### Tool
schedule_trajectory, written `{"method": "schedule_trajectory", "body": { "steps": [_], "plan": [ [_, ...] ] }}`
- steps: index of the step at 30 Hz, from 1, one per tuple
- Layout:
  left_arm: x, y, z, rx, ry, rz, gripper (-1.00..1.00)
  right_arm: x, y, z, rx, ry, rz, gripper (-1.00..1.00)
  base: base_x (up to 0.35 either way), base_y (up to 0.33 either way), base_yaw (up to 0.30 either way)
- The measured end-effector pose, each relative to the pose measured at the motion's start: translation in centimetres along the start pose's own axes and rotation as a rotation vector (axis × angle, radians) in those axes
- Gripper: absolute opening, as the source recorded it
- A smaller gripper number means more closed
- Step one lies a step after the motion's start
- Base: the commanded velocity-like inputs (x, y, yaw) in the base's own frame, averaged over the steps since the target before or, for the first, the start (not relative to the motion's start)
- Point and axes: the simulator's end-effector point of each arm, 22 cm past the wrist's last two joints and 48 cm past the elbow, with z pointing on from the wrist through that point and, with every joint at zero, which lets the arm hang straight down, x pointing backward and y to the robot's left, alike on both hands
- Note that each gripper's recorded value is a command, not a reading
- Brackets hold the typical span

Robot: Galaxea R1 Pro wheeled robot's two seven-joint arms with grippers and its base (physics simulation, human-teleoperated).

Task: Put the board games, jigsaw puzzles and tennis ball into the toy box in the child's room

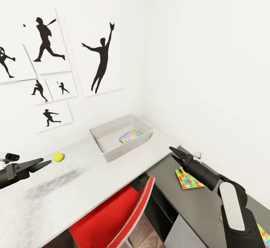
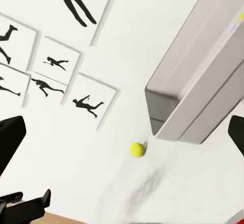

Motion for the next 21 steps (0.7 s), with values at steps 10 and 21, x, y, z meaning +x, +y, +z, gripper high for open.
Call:
{"method": "schedule_trajectory", "body": {
  "steps": [10, 21],
  "plan": [
    [-0.2, -0.6, -0.1, 0.006, -0.005, 0.011, 1.00, -0.2, 0.7, -0.1, -0.009, -0.003, -0.009, 1.00, -0.142, 0.098, -0.199],
    [-0.5, -1.2, -0.3, 0.012, -0.010, 0.022, 1.00, -0.4, 1.4, -0.3, -0.019, -0.008, -0.018, 1.00, -0.013, 0.018, -0.219]
  ]
}}
